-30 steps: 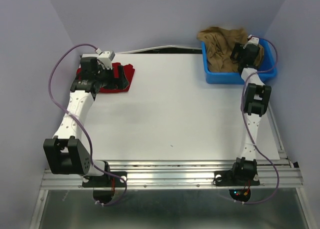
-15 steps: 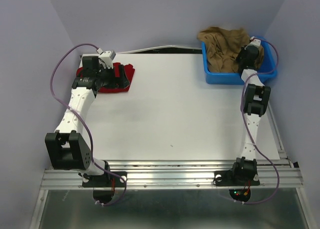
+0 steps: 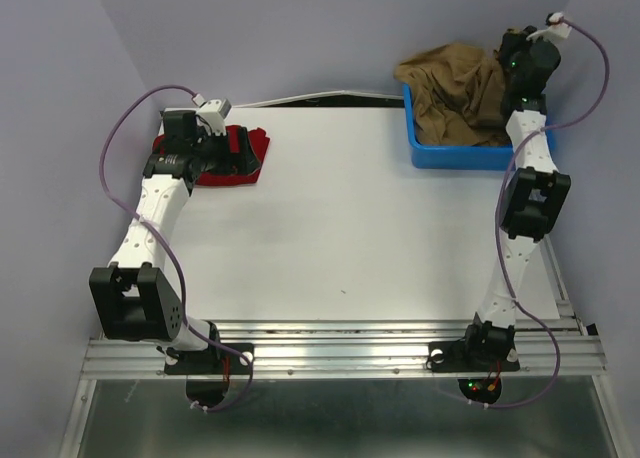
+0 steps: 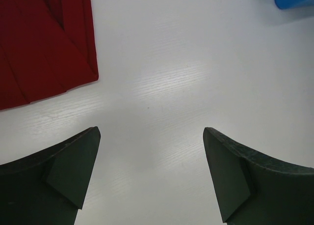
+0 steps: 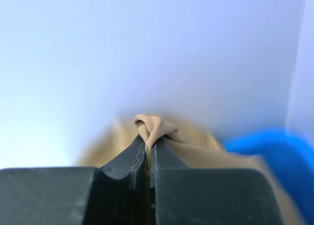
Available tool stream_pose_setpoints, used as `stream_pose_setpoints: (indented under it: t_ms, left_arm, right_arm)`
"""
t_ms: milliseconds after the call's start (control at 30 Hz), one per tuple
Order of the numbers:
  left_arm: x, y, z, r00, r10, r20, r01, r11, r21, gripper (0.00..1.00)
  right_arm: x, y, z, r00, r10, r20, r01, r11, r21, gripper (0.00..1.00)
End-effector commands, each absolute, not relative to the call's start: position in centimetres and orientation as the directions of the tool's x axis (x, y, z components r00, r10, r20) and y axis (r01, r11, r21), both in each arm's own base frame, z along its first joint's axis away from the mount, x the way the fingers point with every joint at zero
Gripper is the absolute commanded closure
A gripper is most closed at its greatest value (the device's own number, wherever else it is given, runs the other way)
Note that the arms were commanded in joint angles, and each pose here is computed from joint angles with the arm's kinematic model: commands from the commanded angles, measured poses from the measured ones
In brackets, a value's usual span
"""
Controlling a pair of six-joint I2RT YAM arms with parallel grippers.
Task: Fold and stack the skirts
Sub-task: Grab the skirt from the pile
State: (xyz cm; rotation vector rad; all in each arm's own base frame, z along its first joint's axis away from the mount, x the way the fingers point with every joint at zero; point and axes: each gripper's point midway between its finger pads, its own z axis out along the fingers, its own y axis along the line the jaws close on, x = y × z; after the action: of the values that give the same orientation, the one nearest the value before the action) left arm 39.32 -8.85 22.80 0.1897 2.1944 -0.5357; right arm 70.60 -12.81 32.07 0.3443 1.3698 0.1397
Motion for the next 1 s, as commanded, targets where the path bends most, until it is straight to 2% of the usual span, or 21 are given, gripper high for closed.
stream_pose_setpoints:
  t_ms: [0,133,367,533,567,633,667,700,767,800,833,867,900,933,967]
  left_arm:
    - [39.1,-9.5,27.0,-0.527,-0.062,-0.848,0.371,0.881,-0.295,0.01]
    - [38.9,-9.5,27.8,-0.51,-0.064,-0.858,0.378,0.879,-0.29,0.01]
    - [38.5,-9.6,29.3,-0.476,-0.071,-0.876,0.391,0.876,-0.283,0.01]
    - [37.7,-9.8,30.4,-0.454,-0.083,-0.887,0.402,0.869,-0.288,0.01]
    - [37.6,-9.8,30.6,-0.446,-0.081,-0.891,0.406,0.869,-0.282,0.01]
    - [37.4,-9.7,30.5,-0.446,-0.077,-0.892,0.405,0.871,-0.277,0.01]
    - [37.2,-9.7,30.5,-0.442,-0.072,-0.894,0.407,0.872,-0.272,0.02]
    - [37.1,-9.5,30.4,-0.441,-0.066,-0.895,0.404,0.876,-0.264,0.01]
    - [37.0,-9.4,30.1,-0.442,-0.056,-0.895,0.402,0.879,-0.254,0.01]
    - [36.9,-9.3,30.0,-0.441,-0.048,-0.896,0.402,0.882,-0.245,0.01]
    - [37.0,-9.2,29.9,-0.442,-0.048,-0.896,0.398,0.884,-0.244,0.01]
    - [36.9,-9.1,29.6,-0.436,-0.023,-0.9,0.408,0.886,-0.22,0.01]
    - [36.8,-9.0,29.2,-0.439,-0.016,-0.898,0.407,0.888,-0.215,0.01]
    - [36.8,-9.0,29.0,-0.442,-0.008,-0.897,0.408,0.889,-0.209,0.01]
    - [36.8,-9.0,28.8,-0.442,0.0,-0.897,0.411,0.889,-0.202,0.01]
  right_arm:
    - [65.6,-10.9,47.1,0.46,0.336,-0.822,-0.07,0.936,0.344,0.99]
    - [63.4,-9.7,51.5,0.494,0.384,-0.78,-0.146,0.921,0.361,0.99]
    - [56.8,-5.9,61.8,0.583,0.436,-0.686,-0.328,0.898,0.292,0.99]
    - [52.1,-1.5,64.5,0.523,0.475,-0.708,-0.483,0.849,0.213,0.99]
    - [49.2,0.6,66.0,0.521,0.466,-0.715,-0.535,0.831,0.151,0.99]
    - [49.5,1.7,62.5,0.437,0.446,-0.782,-0.559,0.815,0.152,0.99]
    - [47.0,3.0,62.9,0.427,0.415,-0.803,-0.59,0.801,0.1,0.99]
    - [48.3,2.9,58.9,0.356,0.393,-0.848,-0.573,0.808,0.134,0.99]
    - [47.9,3.2,55.2,0.283,0.341,-0.897,-0.555,0.82,0.136,0.99]
    - [45.6,4.2,54.8,0.279,0.286,-0.917,-0.577,0.813,0.078,0.99]
    - [45.3,4.3,52.8,0.276,0.209,-0.938,-0.563,0.826,0.018,0.99]
    - [45.5,4.4,47.4,0.147,0.192,-0.97,-0.562,0.824,0.077,0.99]
    - [44.9,4.5,45.1,0.107,0.156,-0.982,-0.559,0.826,0.071,0.99]
    - [44.3,4.5,43.0,0.066,0.123,-0.99,-0.554,0.83,0.066,0.9]
    - [43.4,4.2,40.0,0.027,0.061,-0.998,-0.535,0.844,0.037,0.55]
